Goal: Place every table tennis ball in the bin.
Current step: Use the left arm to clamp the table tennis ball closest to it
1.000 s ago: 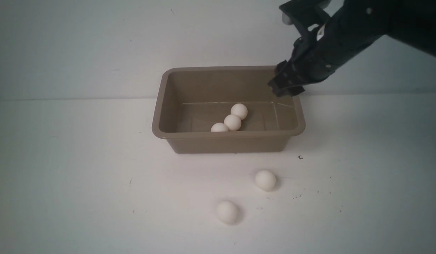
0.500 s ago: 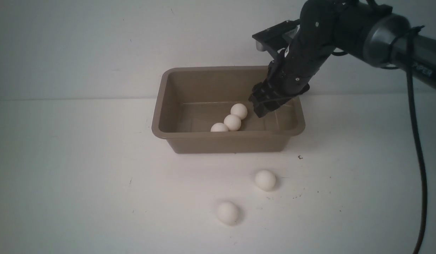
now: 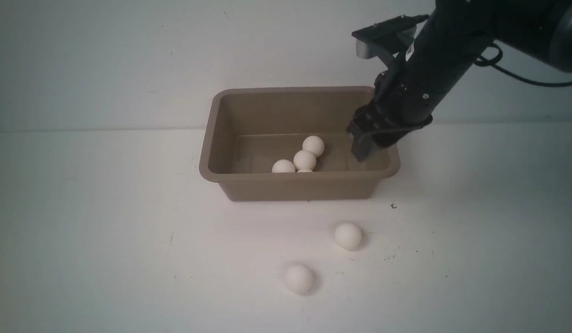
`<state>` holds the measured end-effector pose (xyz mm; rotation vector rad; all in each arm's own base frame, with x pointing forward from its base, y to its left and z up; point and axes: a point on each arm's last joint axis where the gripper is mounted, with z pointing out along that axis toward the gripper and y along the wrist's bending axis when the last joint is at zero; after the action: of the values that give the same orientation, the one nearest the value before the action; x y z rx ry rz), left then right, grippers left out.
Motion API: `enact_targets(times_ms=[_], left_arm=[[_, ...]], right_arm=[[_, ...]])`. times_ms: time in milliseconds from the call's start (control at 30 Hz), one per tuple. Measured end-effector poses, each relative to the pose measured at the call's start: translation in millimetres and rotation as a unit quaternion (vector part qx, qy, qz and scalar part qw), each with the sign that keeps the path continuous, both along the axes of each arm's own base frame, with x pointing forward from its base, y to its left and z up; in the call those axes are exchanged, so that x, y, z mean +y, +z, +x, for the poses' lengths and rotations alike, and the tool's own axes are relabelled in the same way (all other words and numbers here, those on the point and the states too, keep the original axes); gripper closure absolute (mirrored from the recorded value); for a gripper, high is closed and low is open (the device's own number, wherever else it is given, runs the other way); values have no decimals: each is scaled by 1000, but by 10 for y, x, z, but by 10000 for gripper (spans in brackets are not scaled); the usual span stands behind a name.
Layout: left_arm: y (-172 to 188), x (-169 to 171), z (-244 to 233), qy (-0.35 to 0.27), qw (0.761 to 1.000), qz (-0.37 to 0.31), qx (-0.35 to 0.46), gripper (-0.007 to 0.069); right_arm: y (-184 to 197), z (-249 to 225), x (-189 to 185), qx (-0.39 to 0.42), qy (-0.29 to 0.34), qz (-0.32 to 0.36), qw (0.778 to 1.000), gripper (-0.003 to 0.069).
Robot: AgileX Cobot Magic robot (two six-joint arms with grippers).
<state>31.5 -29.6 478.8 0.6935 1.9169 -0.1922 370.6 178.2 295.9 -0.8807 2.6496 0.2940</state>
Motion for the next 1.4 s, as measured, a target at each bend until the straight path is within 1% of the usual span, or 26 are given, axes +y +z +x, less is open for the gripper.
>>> enact_targets(times_ms=[33,100,167,267,333,533,700,933,1200,1400], left_arm=[[-1,5,2,2,1000,2,-1,210],[-3,18,8,8,1000,8,-2,210],[-4,21,9,9,1000,9,-2,210],[-4,24,10,11,1000,10,-2,210],[-4,24,10,11,1000,10,-2,210],[-4,25,11,11,1000,11,-3,210],[-4,25,11,11,1000,11,-3,210],[-4,25,11,10,1000,13,-4,210],[-4,24,10,9,1000,13,-4,210],[-4,24,10,9,1000,13,-4,210]], right_arm=[[-39,-61,-16,13,-1,1,1000,295],[-233,-207,-33,54,-1,-2,999,295],[-384,-293,-22,72,0,-5,997,295],[-599,-382,44,73,4,-9,997,295],[-707,-419,150,61,10,-4,998,295],[-796,-414,300,40,0,3,999,295],[-912,-366,288,29,-12,-32,999,292],[-1047,-303,284,21,-22,-53,998,290],[-1215,-274,350,30,-26,-48,998,290],[-1229,-224,372,9,-33,-36,999,290]])
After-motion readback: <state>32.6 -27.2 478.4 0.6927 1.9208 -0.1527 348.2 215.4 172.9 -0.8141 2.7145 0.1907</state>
